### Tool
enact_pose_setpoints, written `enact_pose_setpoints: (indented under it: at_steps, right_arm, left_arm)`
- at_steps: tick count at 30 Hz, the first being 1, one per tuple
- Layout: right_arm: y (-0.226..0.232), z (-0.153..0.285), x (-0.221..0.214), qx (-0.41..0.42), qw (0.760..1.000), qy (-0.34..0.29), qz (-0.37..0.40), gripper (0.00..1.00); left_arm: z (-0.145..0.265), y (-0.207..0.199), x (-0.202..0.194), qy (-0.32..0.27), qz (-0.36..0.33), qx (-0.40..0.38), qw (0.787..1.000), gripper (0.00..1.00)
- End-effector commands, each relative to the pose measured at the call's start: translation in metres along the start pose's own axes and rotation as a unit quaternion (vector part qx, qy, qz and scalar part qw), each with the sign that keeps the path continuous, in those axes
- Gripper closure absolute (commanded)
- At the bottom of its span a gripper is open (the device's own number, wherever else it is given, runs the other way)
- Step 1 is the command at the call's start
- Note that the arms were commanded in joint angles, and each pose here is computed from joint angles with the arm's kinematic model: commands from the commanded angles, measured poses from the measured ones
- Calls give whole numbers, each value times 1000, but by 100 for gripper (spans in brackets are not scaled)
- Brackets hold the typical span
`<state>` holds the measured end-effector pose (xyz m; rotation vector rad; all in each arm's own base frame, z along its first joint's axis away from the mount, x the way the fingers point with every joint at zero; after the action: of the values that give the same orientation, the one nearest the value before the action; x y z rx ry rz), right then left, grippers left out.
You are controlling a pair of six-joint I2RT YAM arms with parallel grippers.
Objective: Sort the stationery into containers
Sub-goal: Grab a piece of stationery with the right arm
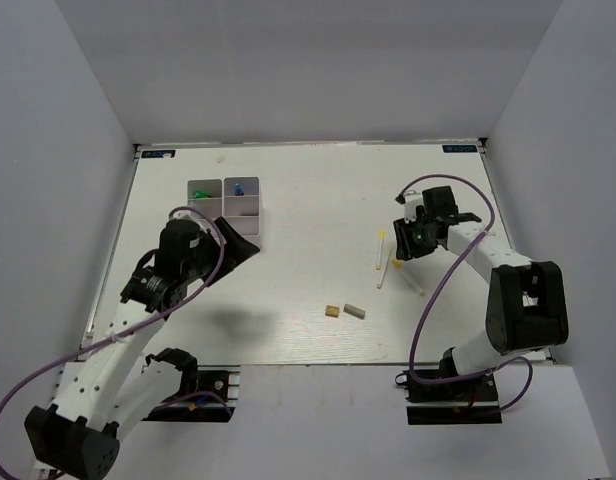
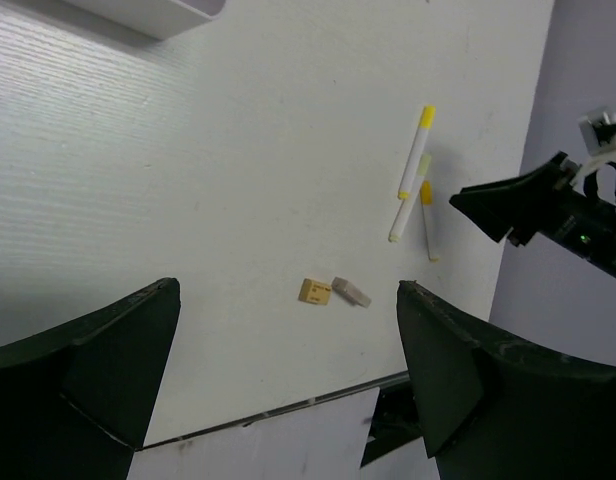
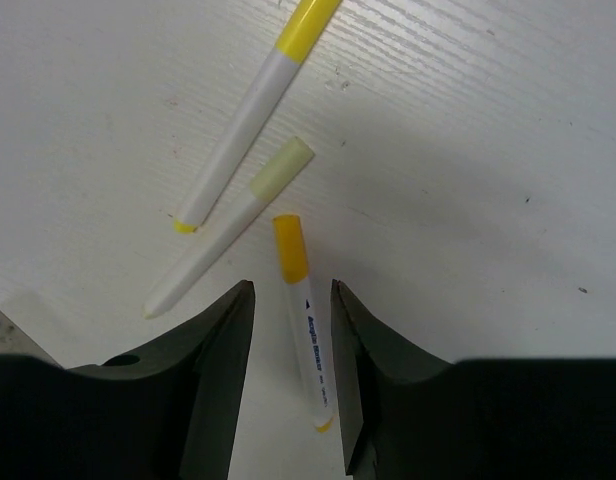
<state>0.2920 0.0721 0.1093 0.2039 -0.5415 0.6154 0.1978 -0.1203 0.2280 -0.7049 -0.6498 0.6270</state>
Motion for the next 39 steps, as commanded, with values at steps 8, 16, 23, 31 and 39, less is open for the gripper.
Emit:
enact_pose_setpoints:
  at_steps: [8, 16, 23, 31, 39]
  right_arm:
    - [6, -8, -29, -8, 998, 60, 33, 57]
    - [13, -21, -36, 3, 995, 80, 51, 56]
    - [13, -37, -41, -9, 991, 114, 72, 56]
    - [17, -35, -52, 7, 987, 137, 83, 87]
    - [18, 10, -9, 42, 986, 84, 135, 100]
  left_arm:
    - [12, 15, -18, 36, -1, -17, 999, 1]
    - [20, 24, -18, 22, -11, -2, 1000, 1]
    - [21, 43, -31, 38, -4, 7, 999, 1]
    - [23, 52, -38, 37, 15, 7, 999, 1]
    - [15, 69, -55, 73, 45, 0, 996, 4]
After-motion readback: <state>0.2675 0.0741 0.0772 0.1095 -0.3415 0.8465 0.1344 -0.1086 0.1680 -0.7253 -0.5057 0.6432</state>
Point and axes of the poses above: each gripper's point midway between its finger pads, its own z axis back along the fingers, its own y axis along the line the jaws close on, x = y × z, the point moved 6 cm from there along z, back along the fingers, and after that the axes turned 12 degrees about z, right-handed, at the moved point
